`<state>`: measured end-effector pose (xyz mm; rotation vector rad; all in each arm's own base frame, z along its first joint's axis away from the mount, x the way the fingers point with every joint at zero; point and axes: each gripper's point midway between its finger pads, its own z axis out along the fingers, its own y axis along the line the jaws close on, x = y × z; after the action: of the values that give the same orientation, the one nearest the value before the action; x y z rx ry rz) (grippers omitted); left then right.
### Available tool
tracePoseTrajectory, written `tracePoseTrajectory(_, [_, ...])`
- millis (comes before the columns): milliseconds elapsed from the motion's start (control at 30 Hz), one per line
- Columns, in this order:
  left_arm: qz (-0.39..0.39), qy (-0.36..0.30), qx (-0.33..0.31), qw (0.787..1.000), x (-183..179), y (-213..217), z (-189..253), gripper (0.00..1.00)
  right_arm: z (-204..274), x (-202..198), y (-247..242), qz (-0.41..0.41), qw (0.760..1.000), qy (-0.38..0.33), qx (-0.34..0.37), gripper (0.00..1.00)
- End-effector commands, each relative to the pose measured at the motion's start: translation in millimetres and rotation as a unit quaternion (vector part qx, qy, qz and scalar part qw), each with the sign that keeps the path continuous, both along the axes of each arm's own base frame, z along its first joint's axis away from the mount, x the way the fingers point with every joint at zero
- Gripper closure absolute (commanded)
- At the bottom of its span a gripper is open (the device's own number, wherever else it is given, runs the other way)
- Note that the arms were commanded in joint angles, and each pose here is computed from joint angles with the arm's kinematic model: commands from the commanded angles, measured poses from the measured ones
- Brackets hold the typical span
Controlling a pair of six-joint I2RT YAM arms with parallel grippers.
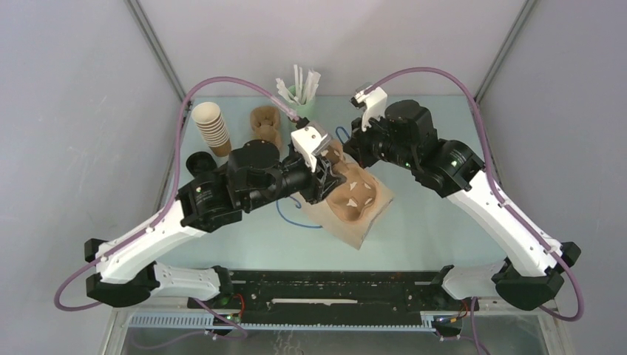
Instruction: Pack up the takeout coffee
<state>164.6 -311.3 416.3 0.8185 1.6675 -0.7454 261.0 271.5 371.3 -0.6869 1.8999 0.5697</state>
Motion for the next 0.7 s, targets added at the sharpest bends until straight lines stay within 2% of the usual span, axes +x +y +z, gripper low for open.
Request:
tracePoseTrajectory(0, [-0.025,0.026,-0.062,0.997,-13.0,-6.5,4.3,0.67,41.9,-12.2,0.0,0.009,0.997,-0.042,0.065,1.0])
tracePoseTrajectory(333, [-0.045,0.024,-0.033,0.998,-21.1,4.1,-44.2,0.66,40.6,-24.5,7.6,0.048,0.995,-0.035,0.076,1.0])
tracePoseTrajectory(467, [-0.053,0.049,-0.061,0.995,-17.5,4.1,-48.4,0.66,41.9,-30.1,7.6,0.057,0.995,-0.036,0.078,1.0])
tracePoseTrajectory(667, [-0.06,0.087,-0.047,0.993,-14.6,-11.5,-63.1,0.67,42.7,-34.2,7.3,0.055,0.995,-0.037,0.078,1.0])
